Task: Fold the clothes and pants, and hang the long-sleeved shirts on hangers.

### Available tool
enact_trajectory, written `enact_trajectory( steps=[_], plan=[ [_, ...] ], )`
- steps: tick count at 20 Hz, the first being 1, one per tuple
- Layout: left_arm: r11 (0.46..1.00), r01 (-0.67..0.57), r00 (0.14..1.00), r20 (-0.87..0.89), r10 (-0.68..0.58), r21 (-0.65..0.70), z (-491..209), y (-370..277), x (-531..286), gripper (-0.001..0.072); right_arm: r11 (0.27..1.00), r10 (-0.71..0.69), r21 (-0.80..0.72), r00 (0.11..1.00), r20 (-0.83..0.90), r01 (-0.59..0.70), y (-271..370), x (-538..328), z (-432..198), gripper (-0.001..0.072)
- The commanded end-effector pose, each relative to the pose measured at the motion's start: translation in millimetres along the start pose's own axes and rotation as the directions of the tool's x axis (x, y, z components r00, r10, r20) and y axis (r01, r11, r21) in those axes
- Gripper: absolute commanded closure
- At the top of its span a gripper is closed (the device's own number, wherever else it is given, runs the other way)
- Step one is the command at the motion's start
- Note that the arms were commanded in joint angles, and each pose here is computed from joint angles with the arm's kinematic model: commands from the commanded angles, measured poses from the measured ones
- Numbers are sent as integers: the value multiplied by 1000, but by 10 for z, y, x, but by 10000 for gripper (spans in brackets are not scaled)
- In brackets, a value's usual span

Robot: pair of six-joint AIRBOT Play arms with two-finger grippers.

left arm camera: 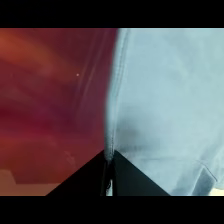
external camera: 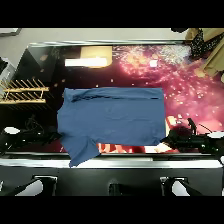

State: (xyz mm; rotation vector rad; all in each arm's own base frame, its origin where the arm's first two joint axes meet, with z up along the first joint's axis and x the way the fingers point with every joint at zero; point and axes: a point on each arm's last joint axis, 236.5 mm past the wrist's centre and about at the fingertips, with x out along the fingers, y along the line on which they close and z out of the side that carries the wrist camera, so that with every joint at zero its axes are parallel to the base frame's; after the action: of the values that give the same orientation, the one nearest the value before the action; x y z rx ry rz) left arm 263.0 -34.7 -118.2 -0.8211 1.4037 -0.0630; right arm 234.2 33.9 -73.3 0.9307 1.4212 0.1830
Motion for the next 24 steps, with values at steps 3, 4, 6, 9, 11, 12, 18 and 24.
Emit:
enact_trajectory(
  steps=[3, 4, 6, 9, 11, 12, 18, 24],
  plan=[
    [998, 36, 999, -27, -34, 50, -58, -176, 40, 692, 992, 119, -46, 993, 21, -118, 330, -45, 21, 681],
    [997, 46, 999, -22, -45, 59, -29, -232, -2, 692, 987, 139, -88, 990, 19, -137, 431, -24, 27, 681],
    [993, 67, 998, 10, -68, 102, 98, -393, -153, 693, 975, 115, -195, 993, 14, -110, 628, 61, 62, 682],
    [980, 89, 985, 129, -113, 177, 495, -788, -590, 693, 954, 76, -298, 982, 174, -21, 1136, -83, 546, 682],
    [967, 101, 957, 243, -158, 234, 849, -1168, -1049, 693, 935, 90, -353, 939, 332, 35, 1579, -503, 970, 682],
    [956, 104, 936, 299, -188, 275, 1012, -1396, -1333, 693, 923, 99, -377, 901, 422, 75, 1814, -827, 1180, 682],
    [822, 13, 719, 566, -403, 570, 1049, -2876, -3509, 693, 825, 241, -504, 647, 723, 256, 3174, -2839, 1152, 682],
    [824, -176, 428, 796, -428, 538, -184, -3182, -5094, 693, 726, 421, -561, 387, 820, 399, 3652, -4197, -469, 682]
  ],
)
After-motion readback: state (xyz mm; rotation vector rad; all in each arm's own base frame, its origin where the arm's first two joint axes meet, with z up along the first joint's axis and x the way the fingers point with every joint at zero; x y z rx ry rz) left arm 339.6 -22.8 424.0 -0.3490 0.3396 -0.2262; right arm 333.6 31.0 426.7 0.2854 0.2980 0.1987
